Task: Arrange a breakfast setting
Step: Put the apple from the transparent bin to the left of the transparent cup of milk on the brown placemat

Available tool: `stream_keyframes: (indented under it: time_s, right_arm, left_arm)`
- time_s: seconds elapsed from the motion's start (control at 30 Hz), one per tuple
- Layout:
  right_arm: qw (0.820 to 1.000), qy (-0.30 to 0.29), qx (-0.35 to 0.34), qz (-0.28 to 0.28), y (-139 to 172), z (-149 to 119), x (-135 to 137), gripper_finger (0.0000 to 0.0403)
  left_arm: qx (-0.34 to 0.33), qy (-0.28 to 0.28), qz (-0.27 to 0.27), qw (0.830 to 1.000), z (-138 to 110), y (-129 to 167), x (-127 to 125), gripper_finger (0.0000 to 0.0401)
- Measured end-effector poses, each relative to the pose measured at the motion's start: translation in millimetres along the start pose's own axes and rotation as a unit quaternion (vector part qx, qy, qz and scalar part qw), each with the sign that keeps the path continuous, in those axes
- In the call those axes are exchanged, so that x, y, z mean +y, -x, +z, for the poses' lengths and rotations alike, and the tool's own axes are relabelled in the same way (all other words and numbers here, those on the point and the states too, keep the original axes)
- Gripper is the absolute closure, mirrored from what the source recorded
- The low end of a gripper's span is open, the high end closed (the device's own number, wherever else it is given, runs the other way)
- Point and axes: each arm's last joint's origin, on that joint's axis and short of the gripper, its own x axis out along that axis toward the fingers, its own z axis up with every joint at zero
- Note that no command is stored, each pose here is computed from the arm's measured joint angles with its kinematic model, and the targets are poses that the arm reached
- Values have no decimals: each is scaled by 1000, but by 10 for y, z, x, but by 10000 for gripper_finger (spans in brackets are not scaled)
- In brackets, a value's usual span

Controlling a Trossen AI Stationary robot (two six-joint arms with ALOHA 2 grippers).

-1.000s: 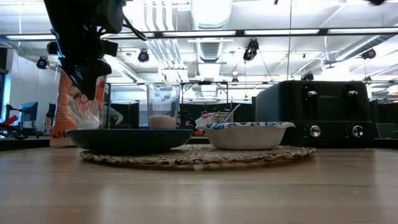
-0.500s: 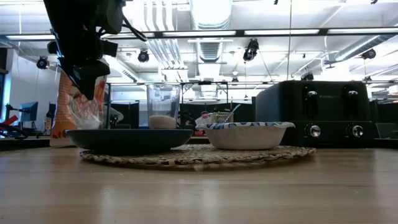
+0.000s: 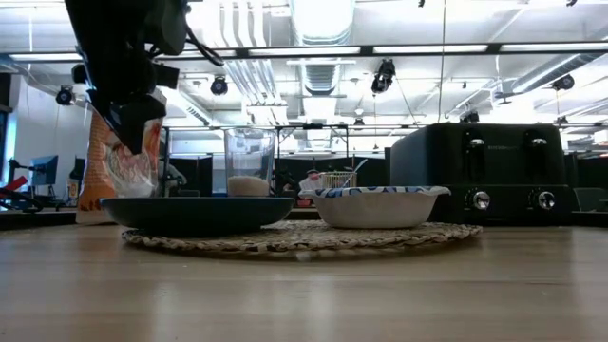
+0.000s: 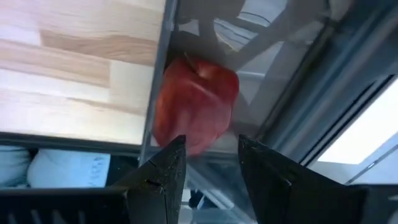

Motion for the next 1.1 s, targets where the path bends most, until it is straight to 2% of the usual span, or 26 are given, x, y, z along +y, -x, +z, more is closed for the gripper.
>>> stream_keyframes:
  time_s: [0.13,0.3,0.4,0.6,0.87,1.1]
  right_arm:
    - [1000,-3,5,-8,-115,39,-24,277]
    - [1000,0,2,-14,-160,55,-50,317]
    - [1000,6,7,-7,-176,53,-38,320]
    - [998,33,30,41,-213,-10,31,272]
    - [1000,23,12,17,-267,9,-45,196]
    - [999,34,3,6,-358,26,-11,160]
  left_arm:
    - [1,-2,2,1000,-11,-11,1,244]
    - [3,-3,2,1000,-14,-13,1,244]
    - [3,1,2,1000,-15,-14,1,244]
    - [3,7,1,1000,-15,-14,0,244]
    - [4,7,0,1000,-15,-15,-2,244]
    - [4,7,0,1000,-15,-15,-2,244]
